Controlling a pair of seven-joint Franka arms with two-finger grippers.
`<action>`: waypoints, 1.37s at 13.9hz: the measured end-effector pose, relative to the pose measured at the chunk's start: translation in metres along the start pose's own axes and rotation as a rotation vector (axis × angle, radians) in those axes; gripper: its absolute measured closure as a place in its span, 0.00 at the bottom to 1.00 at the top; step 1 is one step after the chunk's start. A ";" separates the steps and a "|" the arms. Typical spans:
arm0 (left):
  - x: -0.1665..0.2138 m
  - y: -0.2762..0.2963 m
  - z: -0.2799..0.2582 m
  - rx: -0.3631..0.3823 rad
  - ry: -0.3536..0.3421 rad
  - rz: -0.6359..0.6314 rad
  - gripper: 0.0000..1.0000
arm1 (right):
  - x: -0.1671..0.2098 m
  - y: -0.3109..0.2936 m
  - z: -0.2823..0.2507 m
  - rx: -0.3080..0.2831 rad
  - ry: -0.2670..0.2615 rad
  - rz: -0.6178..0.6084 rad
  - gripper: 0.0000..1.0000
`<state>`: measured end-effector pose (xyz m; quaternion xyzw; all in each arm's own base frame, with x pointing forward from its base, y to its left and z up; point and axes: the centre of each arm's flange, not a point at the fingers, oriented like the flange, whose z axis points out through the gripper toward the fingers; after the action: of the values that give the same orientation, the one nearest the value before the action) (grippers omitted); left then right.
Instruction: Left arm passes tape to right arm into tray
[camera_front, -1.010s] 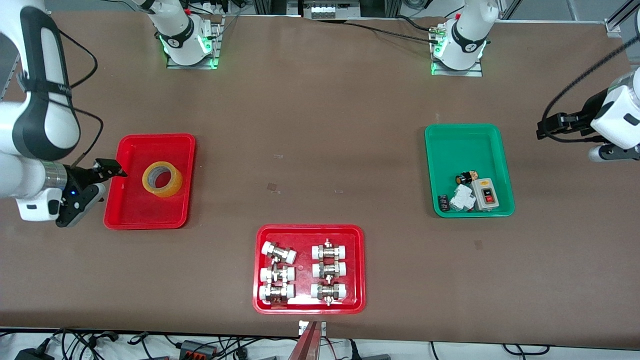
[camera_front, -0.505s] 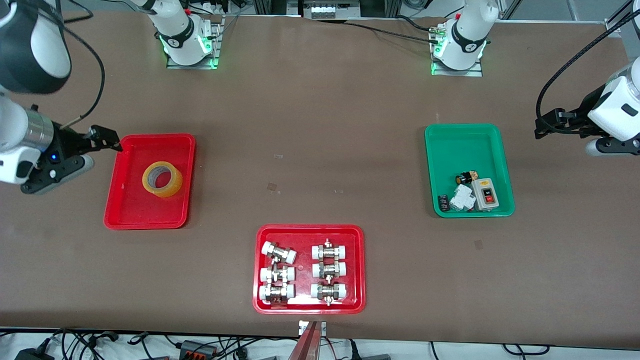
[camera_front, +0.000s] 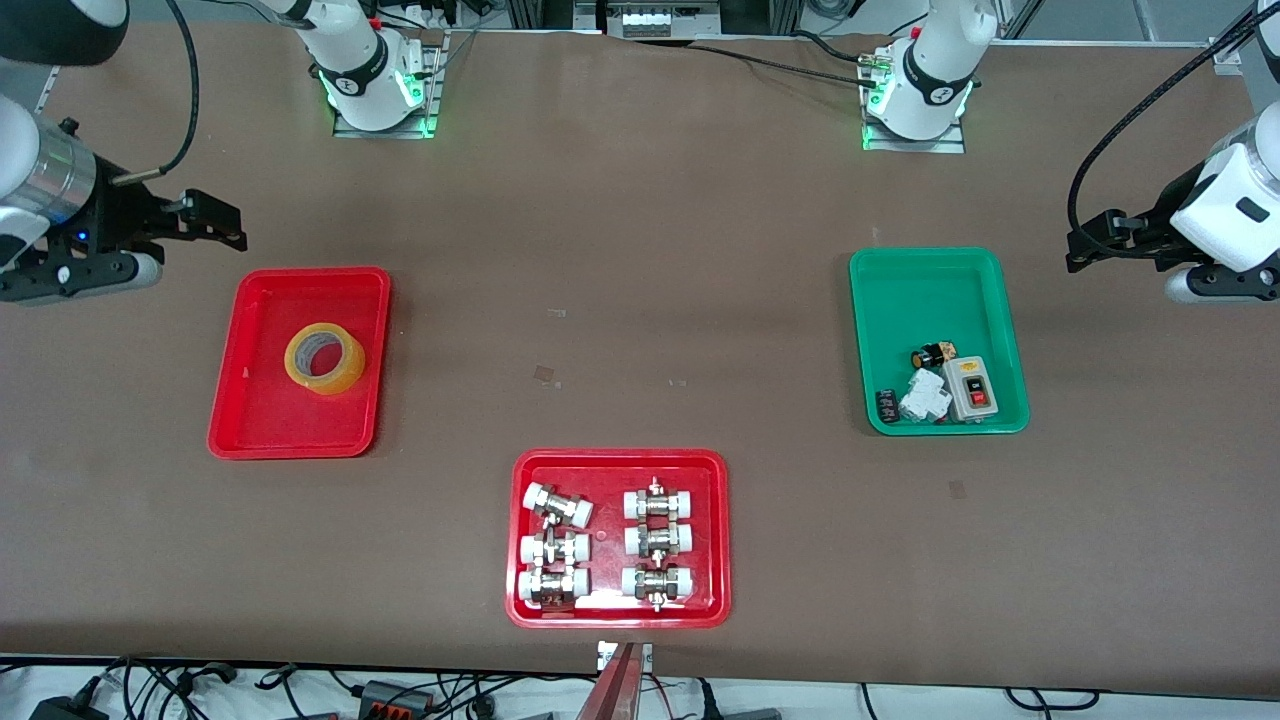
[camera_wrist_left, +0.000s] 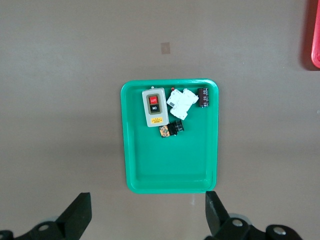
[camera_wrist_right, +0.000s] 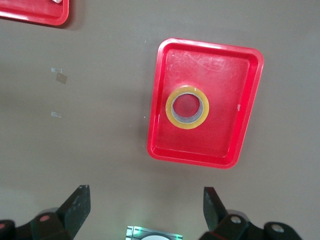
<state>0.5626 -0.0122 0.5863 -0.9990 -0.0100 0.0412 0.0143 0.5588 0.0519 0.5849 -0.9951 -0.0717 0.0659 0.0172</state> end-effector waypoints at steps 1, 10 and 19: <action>0.000 0.000 0.000 0.000 0.000 0.000 0.00 | -0.007 0.000 -0.003 -0.001 0.016 0.010 0.00; -0.001 0.006 0.000 0.001 0.000 0.014 0.00 | -0.025 0.005 -0.021 -0.009 0.081 0.163 0.00; -0.001 0.009 -0.001 0.001 0.003 0.019 0.00 | -0.025 0.006 -0.036 -0.025 0.113 0.191 0.00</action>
<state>0.5615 -0.0207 0.5870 -0.9991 -0.0004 0.0399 0.0143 0.5403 0.0419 0.6236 -0.9997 0.0236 0.0101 0.0023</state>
